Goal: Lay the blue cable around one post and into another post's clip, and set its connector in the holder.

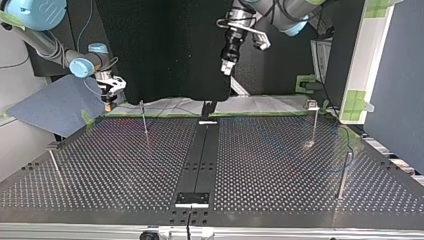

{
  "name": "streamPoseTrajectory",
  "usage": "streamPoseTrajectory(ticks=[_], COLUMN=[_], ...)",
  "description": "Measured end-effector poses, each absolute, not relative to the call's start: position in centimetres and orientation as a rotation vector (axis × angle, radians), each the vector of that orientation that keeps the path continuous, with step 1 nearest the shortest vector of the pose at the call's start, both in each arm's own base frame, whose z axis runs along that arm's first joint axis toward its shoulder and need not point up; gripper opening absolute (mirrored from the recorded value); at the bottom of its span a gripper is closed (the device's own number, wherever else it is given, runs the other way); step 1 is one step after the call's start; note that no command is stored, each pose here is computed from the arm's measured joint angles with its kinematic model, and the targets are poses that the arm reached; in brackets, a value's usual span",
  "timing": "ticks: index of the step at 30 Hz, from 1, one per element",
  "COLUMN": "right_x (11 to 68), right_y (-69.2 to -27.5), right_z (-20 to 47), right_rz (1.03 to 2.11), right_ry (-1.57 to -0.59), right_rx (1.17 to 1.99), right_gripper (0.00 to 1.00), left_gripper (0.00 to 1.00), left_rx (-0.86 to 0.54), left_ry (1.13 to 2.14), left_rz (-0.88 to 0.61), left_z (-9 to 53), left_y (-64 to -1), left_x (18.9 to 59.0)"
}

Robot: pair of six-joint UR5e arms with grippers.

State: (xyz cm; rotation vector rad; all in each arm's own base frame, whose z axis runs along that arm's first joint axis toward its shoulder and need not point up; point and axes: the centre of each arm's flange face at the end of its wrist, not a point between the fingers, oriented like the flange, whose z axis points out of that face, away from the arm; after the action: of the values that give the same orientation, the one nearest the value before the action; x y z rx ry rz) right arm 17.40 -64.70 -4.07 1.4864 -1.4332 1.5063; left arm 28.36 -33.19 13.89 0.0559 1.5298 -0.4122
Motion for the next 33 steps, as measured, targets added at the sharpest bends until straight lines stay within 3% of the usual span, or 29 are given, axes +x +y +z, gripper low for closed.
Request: streamPoseTrajectory(ticks=[11, 21, 33], right_x=[17.5, 17.4, 16.3], right_y=[-64.7, -64.9, -65.7], right_z=[-4.1, -3.9, -3.4], right_rz=[1.508, 1.508, 1.468], right_ry=[-1.43, -1.427, -1.428], right_rx=[1.486, 1.484, 1.457], right_gripper=[0.0, 0.0, 0.0], left_gripper=[0.98, 0.98, 0.98], left_rx=[0.052, 0.079, 0.086], left_ry=[1.544, 1.617, 1.633], left_rz=[-0.4, -0.367, -0.359], left_z=[11.9, 9.8, 9.5], left_y=[-31.0, -28.7, -28.3], left_x=[25.8, 22.6, 22.1])
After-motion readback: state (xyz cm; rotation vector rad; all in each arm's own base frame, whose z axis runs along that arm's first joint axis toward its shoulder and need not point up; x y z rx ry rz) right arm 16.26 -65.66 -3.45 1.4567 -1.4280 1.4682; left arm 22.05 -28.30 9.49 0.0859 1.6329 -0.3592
